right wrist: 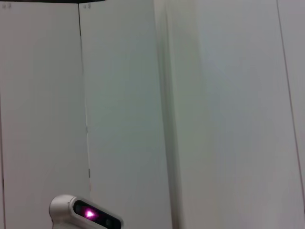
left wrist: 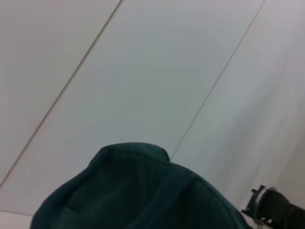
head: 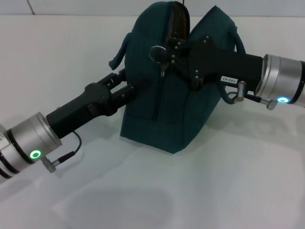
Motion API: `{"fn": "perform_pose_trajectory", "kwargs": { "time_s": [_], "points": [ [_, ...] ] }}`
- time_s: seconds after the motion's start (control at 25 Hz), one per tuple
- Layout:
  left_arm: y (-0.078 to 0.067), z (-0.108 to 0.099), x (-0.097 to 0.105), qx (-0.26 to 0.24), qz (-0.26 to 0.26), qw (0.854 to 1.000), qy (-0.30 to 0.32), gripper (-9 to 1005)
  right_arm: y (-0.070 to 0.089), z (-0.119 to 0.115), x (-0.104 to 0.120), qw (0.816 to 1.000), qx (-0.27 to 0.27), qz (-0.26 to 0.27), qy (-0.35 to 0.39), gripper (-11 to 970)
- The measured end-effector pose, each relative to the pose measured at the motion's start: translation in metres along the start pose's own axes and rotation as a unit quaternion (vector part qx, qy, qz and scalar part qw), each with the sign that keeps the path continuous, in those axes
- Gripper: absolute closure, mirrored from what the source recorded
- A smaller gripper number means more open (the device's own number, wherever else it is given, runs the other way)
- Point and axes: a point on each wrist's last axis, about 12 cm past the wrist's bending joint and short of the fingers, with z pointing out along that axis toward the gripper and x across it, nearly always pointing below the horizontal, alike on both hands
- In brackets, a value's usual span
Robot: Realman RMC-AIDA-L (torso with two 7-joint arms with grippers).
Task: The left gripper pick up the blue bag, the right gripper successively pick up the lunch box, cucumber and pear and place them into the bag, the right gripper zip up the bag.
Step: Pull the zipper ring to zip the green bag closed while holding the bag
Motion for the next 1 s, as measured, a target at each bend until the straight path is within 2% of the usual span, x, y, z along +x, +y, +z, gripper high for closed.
{"fn": "perform_pose_trajectory", "kwargs": {
  "time_s": [0.64,1.0],
  "points": [
    [0.002,0.0051,0.0013,-0.004,0.004,1.0,0.005,232,-0.0041,-0.0087,0.0036,0.999,0.037,0.009,-0.009,926],
    [0.0022,0.0051,0.001,-0.004,0.004,1.0,0.004,247,-0.0041,-0.0084,0.0037,0.999,0.038,0.004,-0.009,925]
  ]
}}
